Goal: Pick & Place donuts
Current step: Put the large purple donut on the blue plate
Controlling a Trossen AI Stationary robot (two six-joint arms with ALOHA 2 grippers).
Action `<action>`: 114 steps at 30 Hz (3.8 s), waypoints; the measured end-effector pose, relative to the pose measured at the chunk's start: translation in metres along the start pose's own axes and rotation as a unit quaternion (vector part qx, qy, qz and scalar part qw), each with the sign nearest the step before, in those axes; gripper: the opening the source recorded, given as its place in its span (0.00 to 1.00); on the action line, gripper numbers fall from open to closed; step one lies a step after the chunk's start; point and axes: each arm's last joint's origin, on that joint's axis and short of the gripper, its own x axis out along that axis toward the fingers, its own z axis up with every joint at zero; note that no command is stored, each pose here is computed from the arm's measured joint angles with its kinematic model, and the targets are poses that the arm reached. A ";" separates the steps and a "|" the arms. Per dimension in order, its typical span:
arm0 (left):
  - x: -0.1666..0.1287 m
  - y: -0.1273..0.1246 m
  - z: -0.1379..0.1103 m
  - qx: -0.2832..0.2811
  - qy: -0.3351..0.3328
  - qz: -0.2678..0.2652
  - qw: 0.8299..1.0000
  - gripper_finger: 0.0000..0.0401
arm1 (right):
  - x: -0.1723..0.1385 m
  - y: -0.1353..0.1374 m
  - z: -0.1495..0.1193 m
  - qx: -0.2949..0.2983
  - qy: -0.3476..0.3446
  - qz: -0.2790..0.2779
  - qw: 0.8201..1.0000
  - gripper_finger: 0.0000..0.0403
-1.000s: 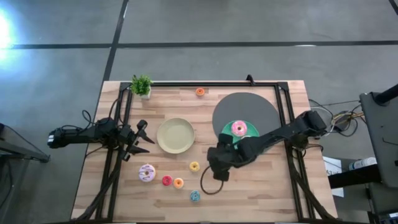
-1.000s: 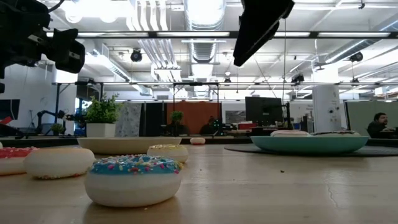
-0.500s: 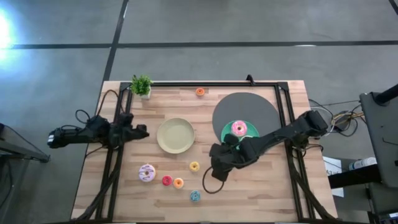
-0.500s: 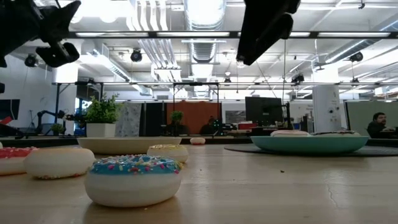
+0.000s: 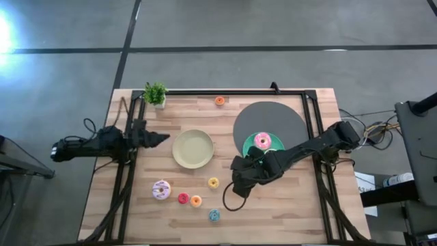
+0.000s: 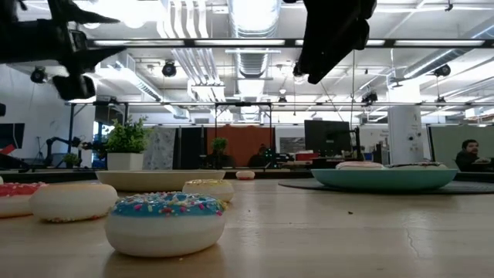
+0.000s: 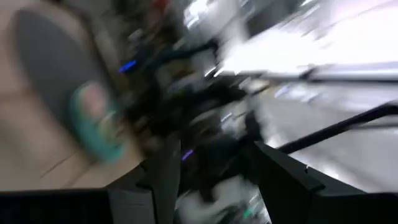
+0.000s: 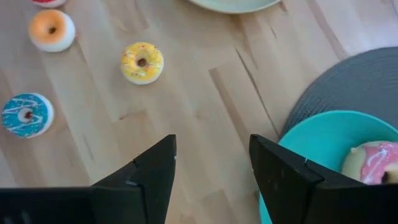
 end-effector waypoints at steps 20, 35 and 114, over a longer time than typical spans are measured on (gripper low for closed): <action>0.011 -0.015 -0.037 0.145 0.416 0.344 0.829 0.41 | -0.001 -0.011 -0.010 -0.053 0.047 -0.060 0.996 0.42; -0.001 -0.013 -0.092 0.262 0.453 0.381 0.762 0.41 | 0.018 -0.026 -0.019 -0.074 0.081 -0.093 0.990 0.41; 0.415 0.049 -0.023 0.322 0.343 0.318 0.823 0.01 | -0.158 -0.152 -0.069 0.153 -0.394 -0.213 0.881 0.34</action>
